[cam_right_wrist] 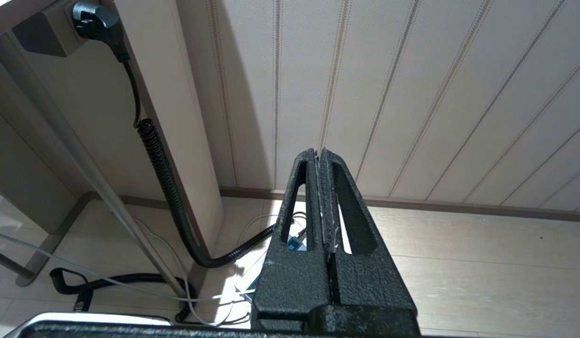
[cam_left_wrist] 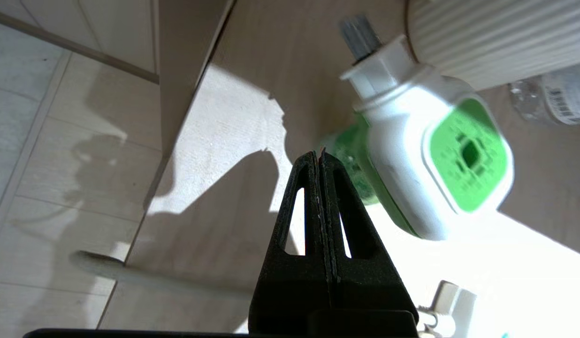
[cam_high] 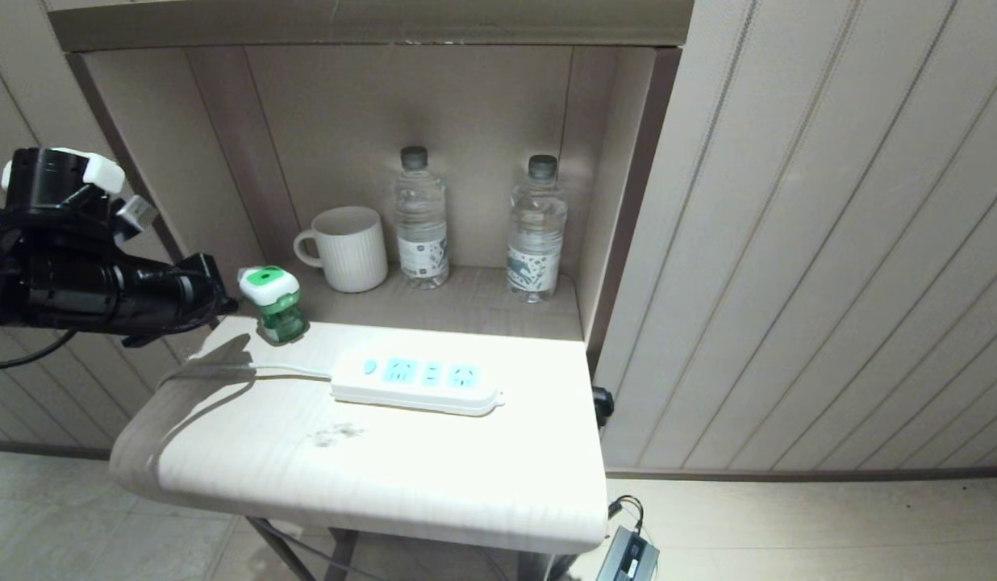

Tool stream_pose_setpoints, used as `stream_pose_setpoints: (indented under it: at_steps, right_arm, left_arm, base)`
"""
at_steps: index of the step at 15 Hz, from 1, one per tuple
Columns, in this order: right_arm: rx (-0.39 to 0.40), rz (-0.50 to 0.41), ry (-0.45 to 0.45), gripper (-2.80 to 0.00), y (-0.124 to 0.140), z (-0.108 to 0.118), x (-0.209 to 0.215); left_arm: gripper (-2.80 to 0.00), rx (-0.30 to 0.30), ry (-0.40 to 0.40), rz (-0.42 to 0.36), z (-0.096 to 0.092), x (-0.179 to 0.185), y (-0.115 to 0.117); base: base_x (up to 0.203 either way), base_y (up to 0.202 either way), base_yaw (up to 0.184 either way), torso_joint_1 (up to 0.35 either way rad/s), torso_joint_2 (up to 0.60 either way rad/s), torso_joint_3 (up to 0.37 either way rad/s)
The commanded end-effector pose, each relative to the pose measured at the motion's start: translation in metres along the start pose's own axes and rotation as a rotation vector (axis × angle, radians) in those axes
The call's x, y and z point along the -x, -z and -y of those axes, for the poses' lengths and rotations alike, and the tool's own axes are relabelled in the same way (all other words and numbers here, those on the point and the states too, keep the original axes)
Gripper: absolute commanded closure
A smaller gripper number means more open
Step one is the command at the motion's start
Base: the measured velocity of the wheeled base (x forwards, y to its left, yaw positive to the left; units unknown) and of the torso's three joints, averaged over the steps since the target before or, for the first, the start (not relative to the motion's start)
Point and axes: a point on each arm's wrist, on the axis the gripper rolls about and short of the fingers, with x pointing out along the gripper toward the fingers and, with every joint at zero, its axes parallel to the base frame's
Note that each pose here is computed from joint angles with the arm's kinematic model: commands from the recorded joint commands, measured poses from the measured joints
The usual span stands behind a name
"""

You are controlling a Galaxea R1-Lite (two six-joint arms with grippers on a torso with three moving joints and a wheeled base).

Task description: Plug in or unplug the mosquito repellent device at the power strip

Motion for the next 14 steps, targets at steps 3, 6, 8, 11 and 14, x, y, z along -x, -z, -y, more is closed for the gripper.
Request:
stream_pose_setpoints:
  at_steps: [3, 6, 8, 11, 14]
  right_arm:
    - [0.000, -0.001, -0.001, 0.00, 0.000, 0.000, 0.000]
    - [0.000, -0.001, -0.001, 0.00, 0.000, 0.000, 0.000]
    - [0.000, -0.001, -0.001, 0.00, 0.000, 0.000, 0.000]
    - [0.000, -0.001, -0.001, 0.00, 0.000, 0.000, 0.000]
    - [0.000, -0.001, -0.001, 0.00, 0.000, 0.000, 0.000]
  left_arm:
    - [0.00, 0.002, 0.037, 0.025, 0.014, 0.012, 0.001]
    - [0.00, -0.004, 0.047, 0.041, 0.017, 0.012, -0.002]
    - [0.00, -0.005, 0.050, 0.048, 0.019, 0.011, -0.006]
    - [0.00, -0.006, 0.044, 0.046, 0.018, 0.009, -0.005]
    - [0.00, -0.005, 0.036, 0.031, 0.016, 0.005, -0.003]
  base:
    - [0.000, 0.000, 0.000, 0.000, 0.00, 0.000]
    - [0.000, 0.000, 0.000, 0.000, 0.00, 0.000]
    - [0.000, 0.000, 0.000, 0.000, 0.00, 0.000]
    - [0.000, 0.000, 0.000, 0.000, 0.00, 0.000]
    - [0.000, 0.000, 0.000, 0.000, 0.00, 0.000]
